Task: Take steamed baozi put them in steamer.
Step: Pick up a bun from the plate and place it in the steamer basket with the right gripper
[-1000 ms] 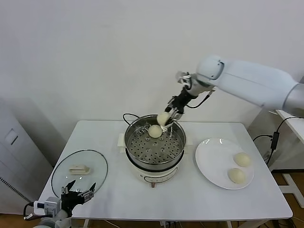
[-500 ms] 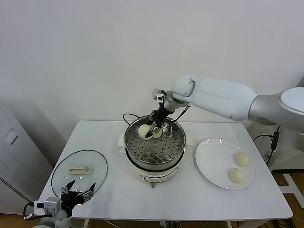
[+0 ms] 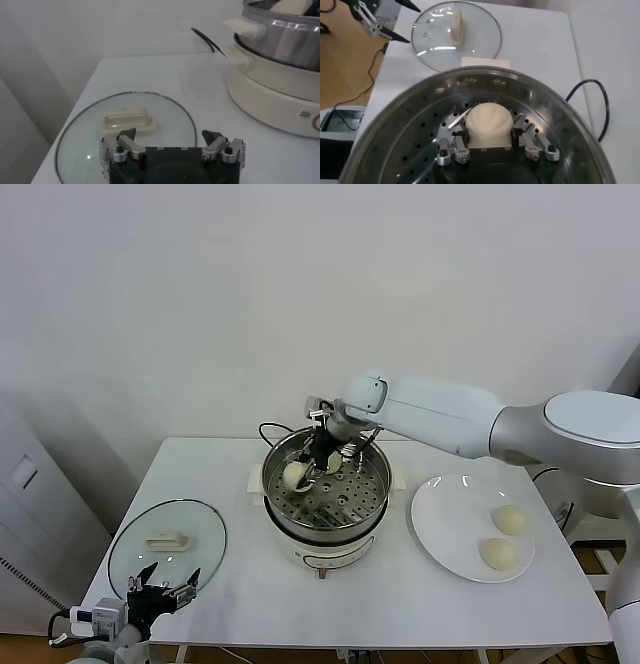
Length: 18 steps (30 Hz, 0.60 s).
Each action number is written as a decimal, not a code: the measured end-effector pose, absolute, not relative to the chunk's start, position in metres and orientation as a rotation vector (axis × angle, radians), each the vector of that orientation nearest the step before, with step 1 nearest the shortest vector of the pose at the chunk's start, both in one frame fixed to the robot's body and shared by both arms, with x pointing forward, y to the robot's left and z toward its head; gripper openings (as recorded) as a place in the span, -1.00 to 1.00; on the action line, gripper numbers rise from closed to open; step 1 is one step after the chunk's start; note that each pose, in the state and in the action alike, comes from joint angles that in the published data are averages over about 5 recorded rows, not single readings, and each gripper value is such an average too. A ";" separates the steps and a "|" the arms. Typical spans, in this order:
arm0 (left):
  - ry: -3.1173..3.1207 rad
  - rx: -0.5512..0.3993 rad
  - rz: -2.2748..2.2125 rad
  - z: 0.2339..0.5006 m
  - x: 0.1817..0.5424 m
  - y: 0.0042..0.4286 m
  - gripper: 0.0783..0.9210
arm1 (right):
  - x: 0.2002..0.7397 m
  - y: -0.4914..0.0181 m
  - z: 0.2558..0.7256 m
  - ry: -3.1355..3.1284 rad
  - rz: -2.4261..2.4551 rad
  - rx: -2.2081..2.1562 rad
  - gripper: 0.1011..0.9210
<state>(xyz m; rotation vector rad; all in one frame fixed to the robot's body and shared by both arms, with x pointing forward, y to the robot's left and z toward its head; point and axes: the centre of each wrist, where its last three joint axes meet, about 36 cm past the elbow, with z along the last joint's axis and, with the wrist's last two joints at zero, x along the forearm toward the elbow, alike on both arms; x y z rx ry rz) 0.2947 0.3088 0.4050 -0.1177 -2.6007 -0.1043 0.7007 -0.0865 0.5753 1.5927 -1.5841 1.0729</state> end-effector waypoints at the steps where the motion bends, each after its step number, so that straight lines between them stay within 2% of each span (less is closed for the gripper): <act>1: -2.601 -0.118 -0.104 0.405 0.295 0.309 0.77 | 0.700 -0.086 0.574 -1.584 1.073 1.591 0.03; 5: -2.600 -0.117 -0.104 0.405 0.294 0.309 0.77 | 0.700 -0.085 0.570 -1.587 1.076 1.586 0.17; 10: -2.601 -0.116 -0.100 0.405 0.294 0.308 0.77 | 0.700 -0.086 0.573 -1.592 1.076 1.582 0.57; 12: -2.601 -0.116 -0.098 0.405 0.294 0.308 0.77 | 0.700 -0.088 0.577 -1.590 1.079 1.580 0.66; 18: -2.604 -0.120 -0.100 0.406 0.294 0.307 0.77 | 0.701 -0.103 0.599 -1.575 1.100 1.576 0.76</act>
